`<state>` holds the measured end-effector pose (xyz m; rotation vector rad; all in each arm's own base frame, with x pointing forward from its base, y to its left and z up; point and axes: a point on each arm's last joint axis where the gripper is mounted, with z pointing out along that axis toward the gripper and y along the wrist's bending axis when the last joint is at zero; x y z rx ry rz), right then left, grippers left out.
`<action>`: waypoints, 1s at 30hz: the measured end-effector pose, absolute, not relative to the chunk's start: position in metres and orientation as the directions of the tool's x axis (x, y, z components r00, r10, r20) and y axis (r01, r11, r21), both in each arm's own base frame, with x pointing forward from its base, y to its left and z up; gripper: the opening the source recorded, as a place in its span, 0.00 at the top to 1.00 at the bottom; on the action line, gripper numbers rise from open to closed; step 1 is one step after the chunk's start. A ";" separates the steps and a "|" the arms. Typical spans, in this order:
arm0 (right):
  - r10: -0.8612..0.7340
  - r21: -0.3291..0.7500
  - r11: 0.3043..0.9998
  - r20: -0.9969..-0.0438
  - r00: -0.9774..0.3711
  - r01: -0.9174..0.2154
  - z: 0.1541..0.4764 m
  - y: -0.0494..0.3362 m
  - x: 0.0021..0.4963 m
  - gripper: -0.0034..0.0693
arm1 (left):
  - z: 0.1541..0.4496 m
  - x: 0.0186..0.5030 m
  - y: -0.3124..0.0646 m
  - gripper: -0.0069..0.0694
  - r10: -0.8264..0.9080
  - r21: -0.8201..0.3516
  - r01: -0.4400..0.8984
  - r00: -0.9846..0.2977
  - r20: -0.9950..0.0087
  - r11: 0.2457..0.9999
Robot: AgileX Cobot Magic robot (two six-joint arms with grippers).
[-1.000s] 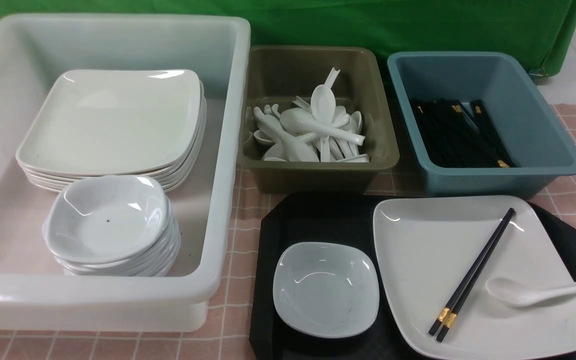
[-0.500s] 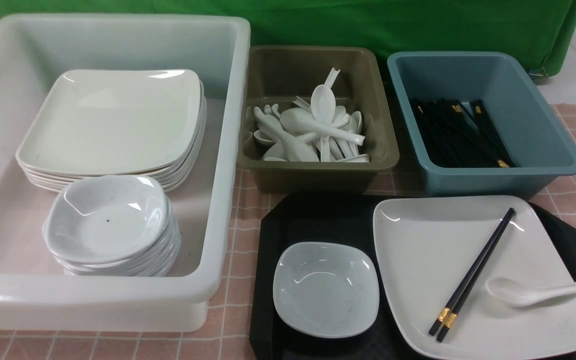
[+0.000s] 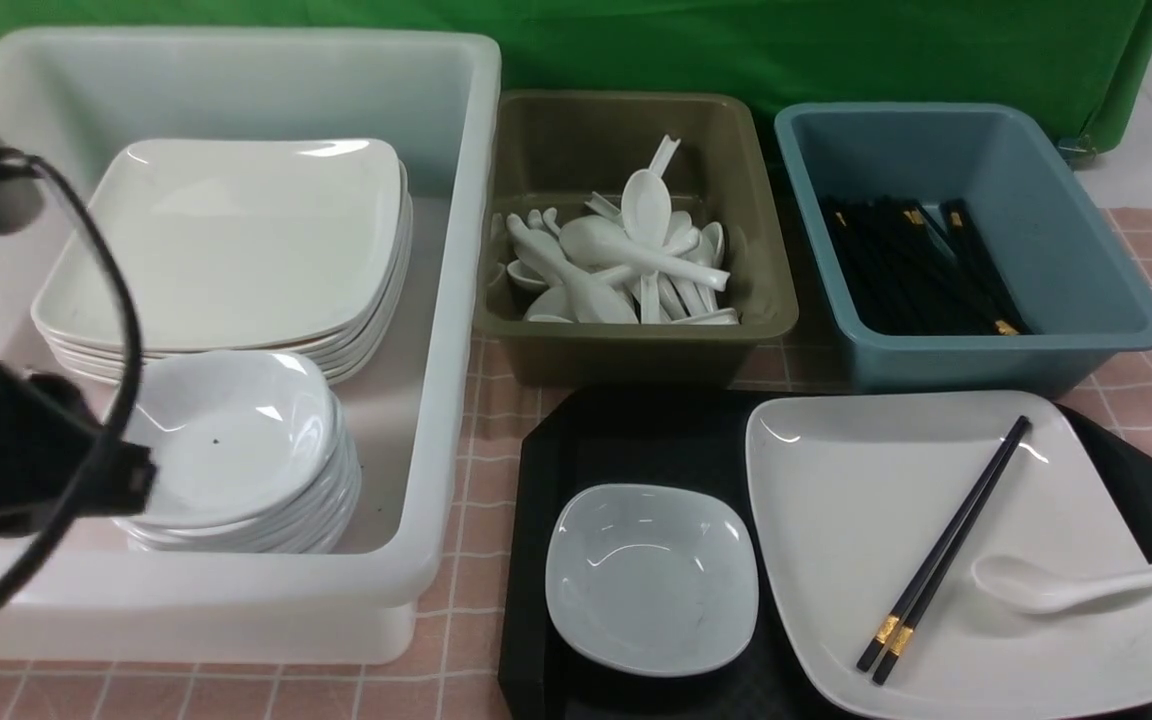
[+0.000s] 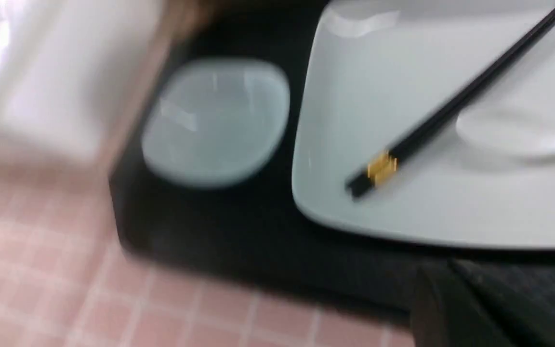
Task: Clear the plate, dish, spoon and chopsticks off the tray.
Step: Use the right arm to grab a soup spoon from the plate
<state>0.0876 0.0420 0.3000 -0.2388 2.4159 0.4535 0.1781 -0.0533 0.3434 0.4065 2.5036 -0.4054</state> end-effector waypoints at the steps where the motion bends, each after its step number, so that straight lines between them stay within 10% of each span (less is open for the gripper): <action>1: -0.121 0.219 0.926 -0.599 -0.792 -0.307 0.306 0.044 0.099 0.91 | 0.343 0.183 -0.061 0.90 0.227 -0.209 0.421 -0.771 -0.595 0.883; 11: -0.431 0.038 0.889 -0.271 -0.861 -0.457 0.293 0.056 0.213 0.87 | 0.322 0.197 -0.181 0.92 0.533 -0.237 0.734 -0.641 -0.552 0.636; 15: -0.487 0.060 0.860 -0.202 -0.850 -0.507 0.262 0.064 0.244 0.55 | 0.315 0.200 -0.224 0.92 0.595 -0.223 0.789 -0.586 -0.549 0.572; 21: -0.495 0.050 0.858 -0.180 -0.850 -0.511 0.221 0.069 0.275 0.20 | 0.310 0.223 -0.253 0.92 0.554 -0.187 0.794 -0.551 -0.625 0.578; 30: -0.484 0.042 0.867 -0.166 -0.859 -0.497 0.174 0.074 0.301 0.16 | 0.302 0.240 -0.262 0.91 0.528 -0.117 0.796 -0.495 -0.690 0.594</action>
